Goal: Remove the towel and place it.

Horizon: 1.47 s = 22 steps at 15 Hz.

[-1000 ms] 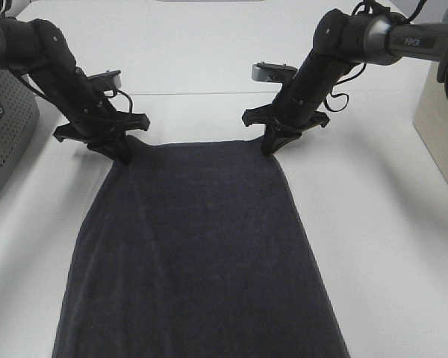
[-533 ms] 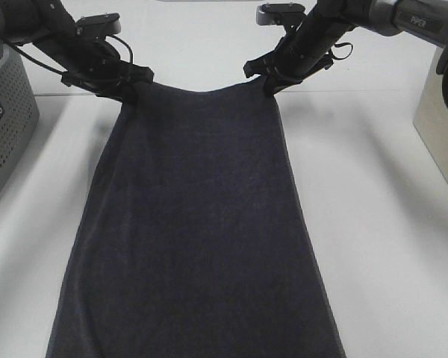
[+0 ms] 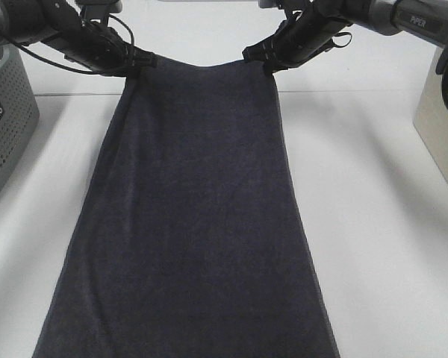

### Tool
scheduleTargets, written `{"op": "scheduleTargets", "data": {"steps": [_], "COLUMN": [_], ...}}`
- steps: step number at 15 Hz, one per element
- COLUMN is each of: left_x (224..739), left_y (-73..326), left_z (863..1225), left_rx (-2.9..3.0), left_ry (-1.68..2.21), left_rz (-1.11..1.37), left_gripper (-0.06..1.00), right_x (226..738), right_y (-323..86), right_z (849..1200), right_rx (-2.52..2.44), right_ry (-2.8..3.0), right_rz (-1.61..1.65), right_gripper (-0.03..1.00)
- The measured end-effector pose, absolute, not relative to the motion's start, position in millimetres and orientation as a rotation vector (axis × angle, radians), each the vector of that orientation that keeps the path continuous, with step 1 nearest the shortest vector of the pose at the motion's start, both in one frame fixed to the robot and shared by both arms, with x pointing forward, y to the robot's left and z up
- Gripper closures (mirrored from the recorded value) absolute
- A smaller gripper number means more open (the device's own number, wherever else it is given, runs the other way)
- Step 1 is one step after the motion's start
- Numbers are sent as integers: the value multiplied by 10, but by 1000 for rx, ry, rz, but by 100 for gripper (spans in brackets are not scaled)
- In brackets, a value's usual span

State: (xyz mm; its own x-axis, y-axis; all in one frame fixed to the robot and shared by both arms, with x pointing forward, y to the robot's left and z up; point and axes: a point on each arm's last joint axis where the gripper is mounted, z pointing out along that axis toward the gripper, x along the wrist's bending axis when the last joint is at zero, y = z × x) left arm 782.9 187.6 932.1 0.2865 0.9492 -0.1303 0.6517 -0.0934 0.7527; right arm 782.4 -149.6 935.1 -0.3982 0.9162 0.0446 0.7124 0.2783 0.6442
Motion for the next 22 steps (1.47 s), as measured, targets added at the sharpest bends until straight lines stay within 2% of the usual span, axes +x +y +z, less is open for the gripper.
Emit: {"op": "scheduleTargets", "data": {"steps": [8,12,18,22], "left_x": [7904,7922,7982,8001], "left_y": [1751,1753,1777,1788], "left_z": [9445,9277,8998,8828], "left_rx": [1737,1755,1725,1720], "left_ry": [1329,1342,1353,1362], "left_rz": [698,694,746,765], "left_gripper": [93,93,93,93], "right_x": [7920,7922,7982,8002], "right_y": [-1496,-1499,-1497,-1493], "right_z": [9435,9430,8991,8903], "right_rx": [1416,1411,1427,1433], "right_ry": [2092,2092,2099,2081], "right_rz": [939,934,904,919], "right_gripper": [96,96,96,96]}}
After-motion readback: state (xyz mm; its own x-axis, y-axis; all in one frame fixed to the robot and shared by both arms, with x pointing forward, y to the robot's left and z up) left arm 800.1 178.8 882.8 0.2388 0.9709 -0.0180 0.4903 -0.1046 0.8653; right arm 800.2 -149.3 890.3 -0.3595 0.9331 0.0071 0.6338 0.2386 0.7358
